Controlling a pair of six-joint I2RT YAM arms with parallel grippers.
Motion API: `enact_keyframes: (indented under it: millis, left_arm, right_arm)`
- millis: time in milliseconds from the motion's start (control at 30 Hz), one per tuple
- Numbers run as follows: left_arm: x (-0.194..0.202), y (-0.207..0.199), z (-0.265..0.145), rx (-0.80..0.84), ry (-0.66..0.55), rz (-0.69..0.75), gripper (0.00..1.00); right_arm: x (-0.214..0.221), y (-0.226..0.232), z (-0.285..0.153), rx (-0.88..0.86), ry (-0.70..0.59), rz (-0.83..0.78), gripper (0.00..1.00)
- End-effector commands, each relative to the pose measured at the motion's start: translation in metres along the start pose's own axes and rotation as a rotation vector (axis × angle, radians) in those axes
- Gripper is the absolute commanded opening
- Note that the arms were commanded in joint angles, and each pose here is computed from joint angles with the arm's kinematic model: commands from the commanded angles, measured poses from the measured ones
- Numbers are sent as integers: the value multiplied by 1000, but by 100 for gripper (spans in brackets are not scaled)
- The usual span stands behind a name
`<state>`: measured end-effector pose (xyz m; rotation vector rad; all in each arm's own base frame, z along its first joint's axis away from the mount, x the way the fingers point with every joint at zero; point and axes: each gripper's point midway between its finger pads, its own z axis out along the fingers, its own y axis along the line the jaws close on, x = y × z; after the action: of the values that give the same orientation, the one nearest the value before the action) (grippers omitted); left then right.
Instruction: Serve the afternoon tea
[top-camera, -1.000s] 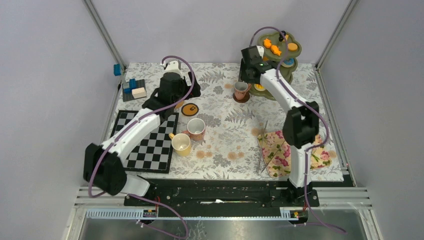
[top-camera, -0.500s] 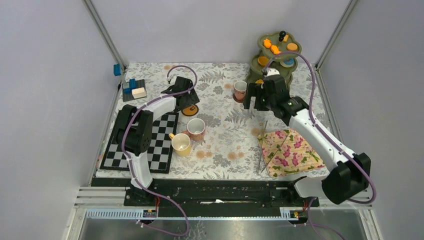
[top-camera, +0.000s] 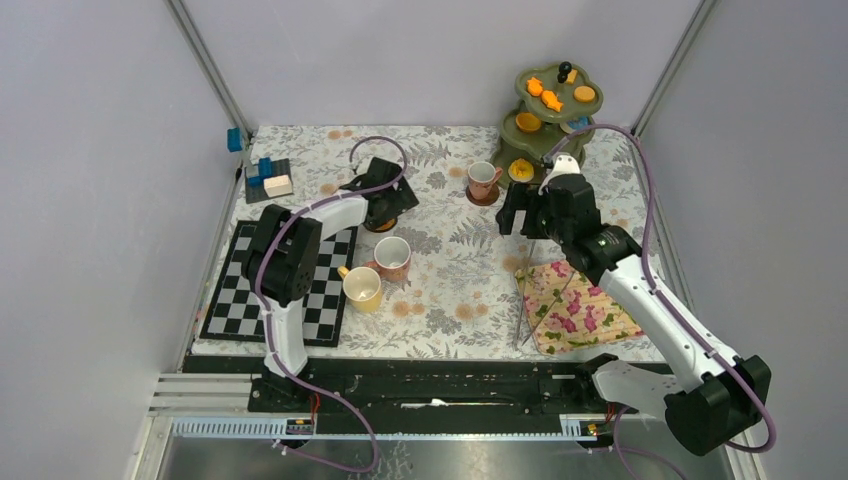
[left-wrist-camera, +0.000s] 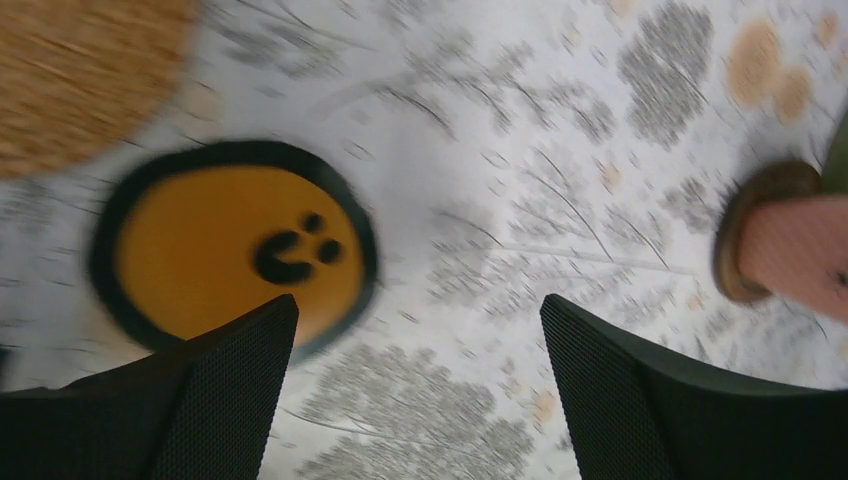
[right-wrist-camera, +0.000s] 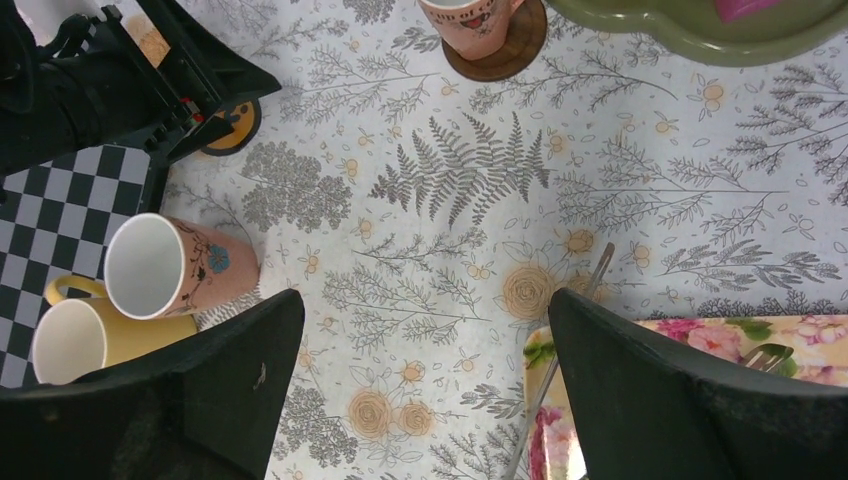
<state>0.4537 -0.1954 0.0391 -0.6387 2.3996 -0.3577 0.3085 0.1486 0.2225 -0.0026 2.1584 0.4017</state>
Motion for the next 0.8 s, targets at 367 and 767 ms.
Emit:
enact_keyframes:
  millis: [367, 767]
  left_arm:
    - [-14, -29, -35, 5, -96, 247, 99]
    - [-57, 3, -24, -51, -64, 290, 99]
  right_arm:
    - [28, 2, 15, -47, 38, 40, 100]
    - [37, 5, 24, -58, 70, 58, 100]
